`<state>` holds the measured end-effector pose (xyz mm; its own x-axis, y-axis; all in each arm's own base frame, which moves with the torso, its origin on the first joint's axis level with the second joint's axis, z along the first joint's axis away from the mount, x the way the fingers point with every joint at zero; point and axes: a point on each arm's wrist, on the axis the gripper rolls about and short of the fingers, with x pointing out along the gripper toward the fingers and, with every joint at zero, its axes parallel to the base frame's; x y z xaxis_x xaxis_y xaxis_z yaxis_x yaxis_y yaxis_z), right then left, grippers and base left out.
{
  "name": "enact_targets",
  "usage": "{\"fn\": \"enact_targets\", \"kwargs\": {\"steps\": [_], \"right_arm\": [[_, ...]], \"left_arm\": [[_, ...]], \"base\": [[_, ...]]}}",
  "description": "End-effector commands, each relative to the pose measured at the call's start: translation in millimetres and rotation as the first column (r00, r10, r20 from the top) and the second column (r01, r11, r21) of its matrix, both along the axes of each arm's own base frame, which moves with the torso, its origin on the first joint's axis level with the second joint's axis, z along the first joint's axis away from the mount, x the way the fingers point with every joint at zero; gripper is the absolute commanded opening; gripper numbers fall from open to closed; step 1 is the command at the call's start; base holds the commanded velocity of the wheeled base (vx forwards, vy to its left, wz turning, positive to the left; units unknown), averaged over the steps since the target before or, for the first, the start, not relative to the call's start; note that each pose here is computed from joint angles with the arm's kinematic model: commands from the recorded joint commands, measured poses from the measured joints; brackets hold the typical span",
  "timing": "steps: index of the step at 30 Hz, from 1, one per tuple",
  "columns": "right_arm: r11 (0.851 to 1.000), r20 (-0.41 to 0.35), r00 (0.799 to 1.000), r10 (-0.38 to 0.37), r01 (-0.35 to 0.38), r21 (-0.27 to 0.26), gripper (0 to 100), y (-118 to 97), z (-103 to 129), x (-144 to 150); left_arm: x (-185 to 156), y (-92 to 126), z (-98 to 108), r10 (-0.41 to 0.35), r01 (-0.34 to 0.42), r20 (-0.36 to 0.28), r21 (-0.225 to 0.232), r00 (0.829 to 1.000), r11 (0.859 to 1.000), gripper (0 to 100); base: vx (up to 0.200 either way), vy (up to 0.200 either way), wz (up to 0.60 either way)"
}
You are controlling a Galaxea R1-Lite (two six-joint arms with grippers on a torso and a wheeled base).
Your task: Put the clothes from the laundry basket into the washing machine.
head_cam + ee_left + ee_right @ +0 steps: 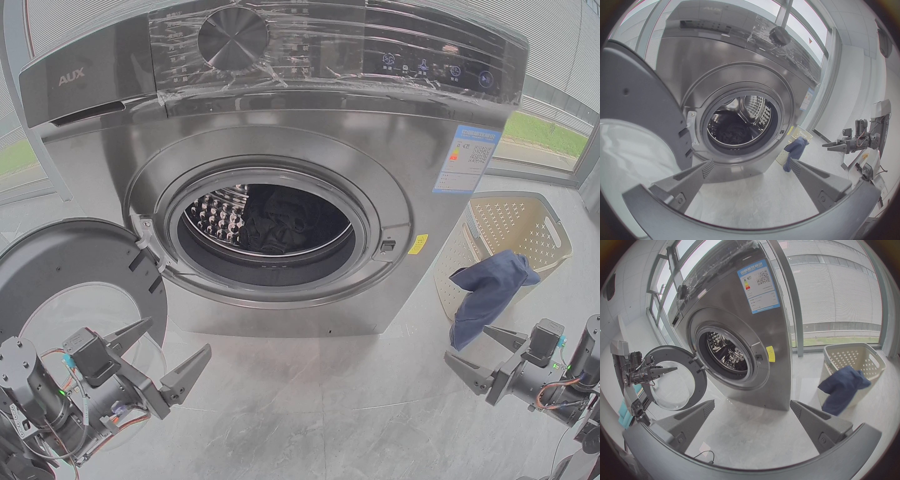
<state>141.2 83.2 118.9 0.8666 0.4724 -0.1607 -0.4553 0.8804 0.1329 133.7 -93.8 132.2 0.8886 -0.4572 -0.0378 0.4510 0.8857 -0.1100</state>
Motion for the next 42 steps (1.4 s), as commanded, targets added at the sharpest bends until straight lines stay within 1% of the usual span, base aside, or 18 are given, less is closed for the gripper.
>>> {"fn": "enact_targets", "kwargs": {"steps": [1, 3, 4, 8, 10, 12, 13, 15, 16, 17, 18, 21, 27, 30, 38, 42], "right_arm": [[0.998, 0.063, 0.996, -0.06, 0.058, 0.032, 100, -30, 17, -37], [0.997, 0.057, 0.996, -0.072, 0.07, 0.028, 100, -36, 18, -45], [0.996, 0.059, 0.995, -0.081, 0.079, 0.028, 100, -40, 18, -51], [0.995, 0.066, 0.993, -0.095, 0.093, 0.032, 100, -44, 22, -57], [0.994, 0.045, 0.993, -0.109, 0.109, 0.021, 100, -47, 23, -58], [0.994, 0.045, 0.993, -0.109, 0.109, 0.021, 100, -47, 23, -58], [0.991, 0.015, 0.991, -0.136, 0.136, 0.005, 100, -48, 23, -55], [0.987, -0.005, 0.987, -0.16, 0.16, -0.003, 100, -49, 22, -52], [0.987, -0.005, 0.987, -0.16, 0.16, -0.003, 100, -49, 22, -52], [0.985, -0.036, 0.984, -0.175, 0.174, -0.012, 100, -49, 18, -47], [0.983, -0.052, 0.982, -0.181, 0.181, -0.02, 100, -49, 17, -45], [0.983, -0.067, 0.981, -0.183, 0.182, -0.027, 100, -48, 15, -42], [0.982, -0.086, 0.978, -0.188, 0.185, -0.042, 100, -47, 13, -39], [0.982, -0.102, 0.977, -0.188, 0.184, -0.053, 100, -46, 11, -36], [0.981, -0.131, 0.974, -0.186, 0.177, -0.075, 100, -43, 8, -27], [0.981, -0.135, 0.973, -0.185, 0.176, -0.077, 100, -42, 9, -24]], "left_arm": [[-32, 29, 16, 0.035, -0.032, 0.054, -0.04, 0.998, 0.999, 100], [-40, 35, 17, 0.035, -0.032, 0.053, -0.045, 0.998, 0.998, 100], [-44, 38, 17, 0.041, -0.039, 0.044, -0.04, 0.998, 0.998, 100], [-49, 41, 17, 0.05, -0.048, 0.038, -0.036, 0.998, 0.998, 100], [-52, 44, 18, 0.051, -0.05, 0.031, -0.032, 0.998, 0.998, 100], [-52, 44, 18, 0.051, -0.05, 0.031, -0.032, 0.998, 0.998, 100], [-53, 44, 15, 0.049, -0.049, 0.021, -0.021, 0.999, 0.999, 100], [-53, 44, 14, 0.049, -0.049, 0.016, -0.019, 0.999, 0.999, 100], [-53, 44, 14, 0.049, -0.049, 0.016, -0.019, 0.999, 0.999, 100], [-53, 44, 13, 0.048, -0.047, 0.012, -0.02, 0.999, 0.999, 100], [-53, 44, 13, 0.048, -0.048, 0.01, -0.023, 0.999, 0.999, 100], [-53, 44, 12, 0.048, -0.048, 0.001, -0.024, 0.999, 0.999, 100], [-53, 44, 8, 0.047, -0.047, -0.024, -0.007, 0.999, 0.999, 100], [-53, 44, 7, 0.047, -0.047, -0.036, -0.007, 0.998, 0.999, 100], [-54, 45, 7, 0.047, -0.047, -0.037, -0.009, 0.998, 0.999, 100], [-54, 45, 6, 0.047, -0.048, -0.045, -0.008, 0.998, 0.999, 100]], "base": [[0.0, 0.0, 0.0], [0.0, 0.0, 0.0], [0.0, 0.0, 0.0], [0.0, 0.0, 0.0], [0.0, -0.2, 0.0], [0.0, -0.2, 0.0], [0.0, -0.2, 0.0], [0.0, -0.2, 0.0], [0.0, -0.2, 0.0], [0.0, -0.2, 0.0], [0.0, -0.2, 0.0], [0.0, -0.2, 0.0], [0.0, -0.2, 0.0], [0.0, -0.2, 0.0], [0.0, -0.2, 0.0], [0.0, -0.2, 0.0]]}}
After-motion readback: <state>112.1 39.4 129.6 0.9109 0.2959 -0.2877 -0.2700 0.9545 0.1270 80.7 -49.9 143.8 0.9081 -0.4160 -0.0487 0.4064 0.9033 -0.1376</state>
